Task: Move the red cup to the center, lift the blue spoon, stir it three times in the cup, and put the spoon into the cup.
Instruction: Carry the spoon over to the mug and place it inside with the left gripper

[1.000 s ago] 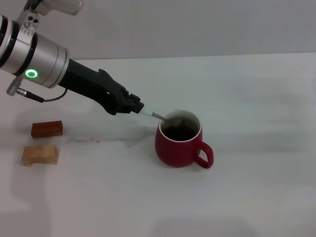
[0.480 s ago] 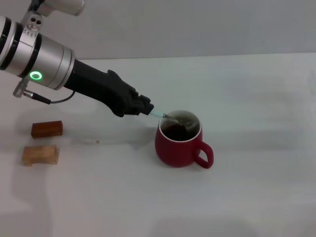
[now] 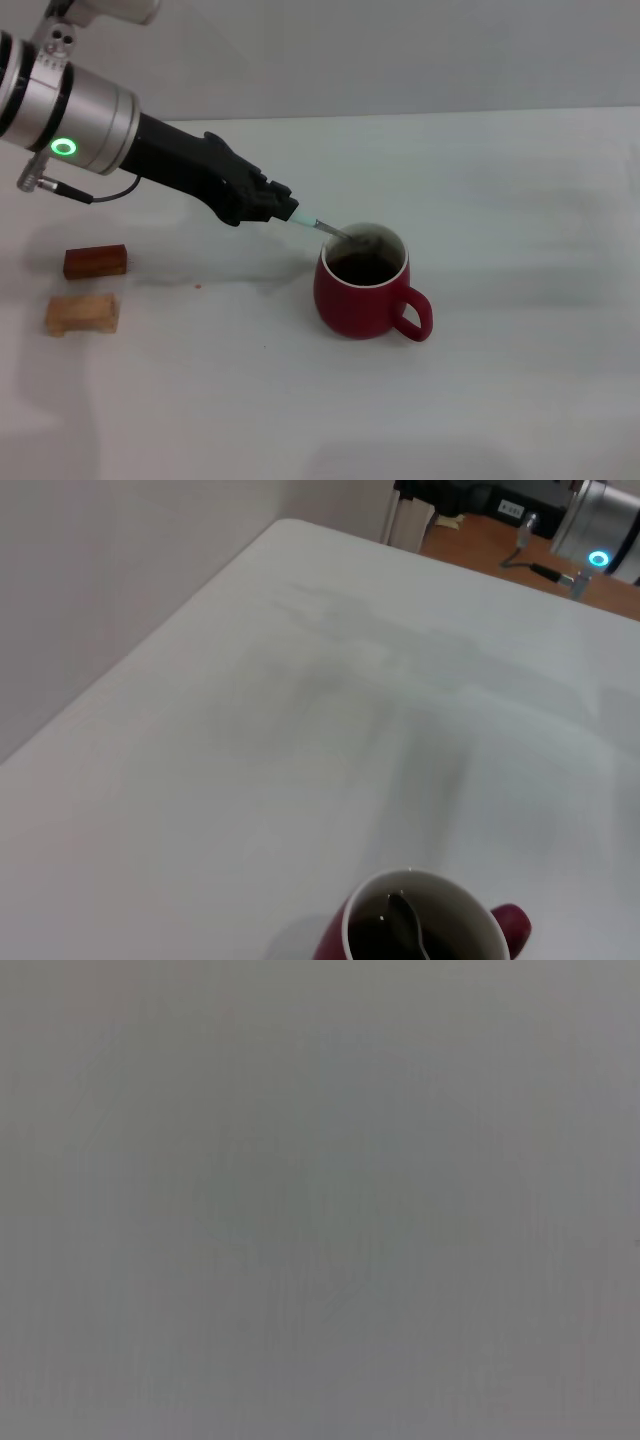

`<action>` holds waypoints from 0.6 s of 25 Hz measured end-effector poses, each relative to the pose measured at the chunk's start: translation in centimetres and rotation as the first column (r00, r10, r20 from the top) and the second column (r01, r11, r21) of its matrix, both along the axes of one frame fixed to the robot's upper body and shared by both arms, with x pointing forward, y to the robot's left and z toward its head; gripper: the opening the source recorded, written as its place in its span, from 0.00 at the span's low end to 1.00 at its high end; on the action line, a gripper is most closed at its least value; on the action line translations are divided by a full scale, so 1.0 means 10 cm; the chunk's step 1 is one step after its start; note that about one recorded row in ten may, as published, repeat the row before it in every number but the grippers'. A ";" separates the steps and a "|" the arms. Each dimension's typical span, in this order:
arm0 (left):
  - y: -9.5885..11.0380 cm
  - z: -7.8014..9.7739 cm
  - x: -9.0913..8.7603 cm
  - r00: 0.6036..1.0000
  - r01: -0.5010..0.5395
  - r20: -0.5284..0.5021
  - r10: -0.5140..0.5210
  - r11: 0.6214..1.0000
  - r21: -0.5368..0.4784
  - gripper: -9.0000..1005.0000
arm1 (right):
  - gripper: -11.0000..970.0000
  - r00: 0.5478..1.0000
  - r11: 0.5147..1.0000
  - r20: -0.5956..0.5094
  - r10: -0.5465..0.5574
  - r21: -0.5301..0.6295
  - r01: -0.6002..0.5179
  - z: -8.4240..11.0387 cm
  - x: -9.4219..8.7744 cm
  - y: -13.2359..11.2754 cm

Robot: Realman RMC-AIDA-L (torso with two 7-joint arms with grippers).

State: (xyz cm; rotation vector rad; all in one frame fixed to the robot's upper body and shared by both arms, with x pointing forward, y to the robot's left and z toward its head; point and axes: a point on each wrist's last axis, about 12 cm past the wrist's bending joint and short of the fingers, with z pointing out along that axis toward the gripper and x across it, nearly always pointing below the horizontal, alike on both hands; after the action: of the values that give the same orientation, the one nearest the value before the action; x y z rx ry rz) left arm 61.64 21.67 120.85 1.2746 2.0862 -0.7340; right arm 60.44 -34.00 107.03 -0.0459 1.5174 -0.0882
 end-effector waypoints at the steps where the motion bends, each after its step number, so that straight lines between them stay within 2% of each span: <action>1: 0.02 0.00 -0.02 1.000 0.002 -0.006 -0.002 1.000 -0.005 0.14 | 0.53 1.000 1.000 0.000 0.000 0.000 0.000 0.00 0.00 0.00; 5: 0.02 0.01 -0.07 0.999 0.035 -0.024 -0.035 0.999 -0.034 0.14 | 0.53 1.000 1.000 -0.001 0.003 -0.002 -0.003 0.00 0.00 0.00; 7: -0.05 0.01 -0.12 0.997 0.074 -0.031 -0.076 0.996 -0.057 0.14 | 0.53 1.000 1.000 -0.003 0.007 -0.004 -0.007 0.00 0.01 0.01; 15: -0.13 0.00 -0.09 0.996 0.086 -0.014 -0.087 0.995 -0.057 0.14 | 0.53 1.000 1.000 -0.003 0.012 -0.006 -0.012 0.01 0.02 0.03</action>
State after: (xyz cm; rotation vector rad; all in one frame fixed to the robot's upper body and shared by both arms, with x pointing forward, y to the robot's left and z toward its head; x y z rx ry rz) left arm 60.75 20.37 120.88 1.3390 2.0189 -0.8380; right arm 60.67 -33.73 107.12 -0.0600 1.5198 -0.0834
